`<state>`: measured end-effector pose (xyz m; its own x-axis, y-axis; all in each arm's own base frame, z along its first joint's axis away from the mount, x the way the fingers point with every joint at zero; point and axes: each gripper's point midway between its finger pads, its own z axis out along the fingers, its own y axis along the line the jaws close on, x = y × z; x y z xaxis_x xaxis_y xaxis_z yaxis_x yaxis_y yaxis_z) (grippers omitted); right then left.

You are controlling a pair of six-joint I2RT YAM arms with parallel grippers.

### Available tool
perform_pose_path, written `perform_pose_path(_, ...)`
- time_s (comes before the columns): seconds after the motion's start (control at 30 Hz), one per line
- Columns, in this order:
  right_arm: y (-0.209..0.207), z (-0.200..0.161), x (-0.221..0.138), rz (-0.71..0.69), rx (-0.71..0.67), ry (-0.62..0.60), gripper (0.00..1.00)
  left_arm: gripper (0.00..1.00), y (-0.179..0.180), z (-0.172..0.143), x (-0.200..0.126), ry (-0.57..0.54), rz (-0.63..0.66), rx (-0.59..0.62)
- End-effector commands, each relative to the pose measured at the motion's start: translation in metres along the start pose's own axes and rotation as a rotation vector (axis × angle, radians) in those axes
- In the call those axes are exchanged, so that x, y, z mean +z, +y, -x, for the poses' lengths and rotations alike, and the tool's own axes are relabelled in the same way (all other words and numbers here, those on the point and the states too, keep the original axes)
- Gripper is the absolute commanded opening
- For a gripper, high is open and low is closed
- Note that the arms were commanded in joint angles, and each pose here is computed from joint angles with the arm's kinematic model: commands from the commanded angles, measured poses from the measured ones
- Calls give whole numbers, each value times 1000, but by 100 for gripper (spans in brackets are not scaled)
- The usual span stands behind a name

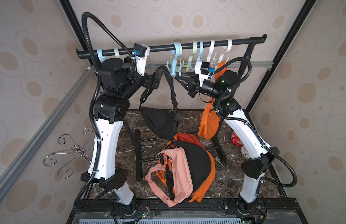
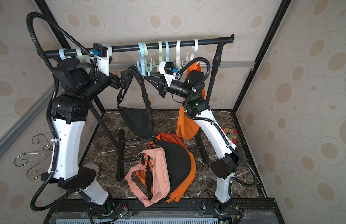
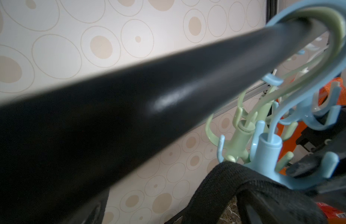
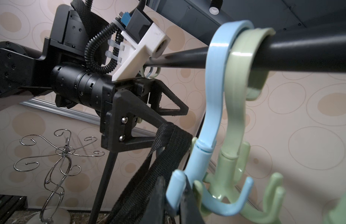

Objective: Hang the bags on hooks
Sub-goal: Hang the bag on the hook.

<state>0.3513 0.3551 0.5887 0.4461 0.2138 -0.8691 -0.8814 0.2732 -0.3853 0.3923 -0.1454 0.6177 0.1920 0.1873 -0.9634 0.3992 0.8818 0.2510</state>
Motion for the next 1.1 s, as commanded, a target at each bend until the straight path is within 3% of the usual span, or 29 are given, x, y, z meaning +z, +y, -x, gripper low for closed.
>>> perform_pose_path(0.0,7,-5,1,47,25,-4,0,100,6,10,-7,-26,18,22)
perform_pose_path(0.27,12,-24,10,35,-28,61,0,100,-2,35,-21,-100,-31,5)
perform_pose_path(0.6,22,-19,11,73,-36,56,0,100,-3,24,-12,-73,-40,-4)
perform_pose_path(0.8,28,3,7,109,-11,-27,0,100,-2,-2,5,1,-29,-4)
perform_pose_path(0.93,24,10,5,102,-6,-53,0,100,0,-3,5,7,-21,2)
perform_pose_path(1.07,-1,21,-2,33,72,-120,0,100,-1,-8,5,22,-20,3)
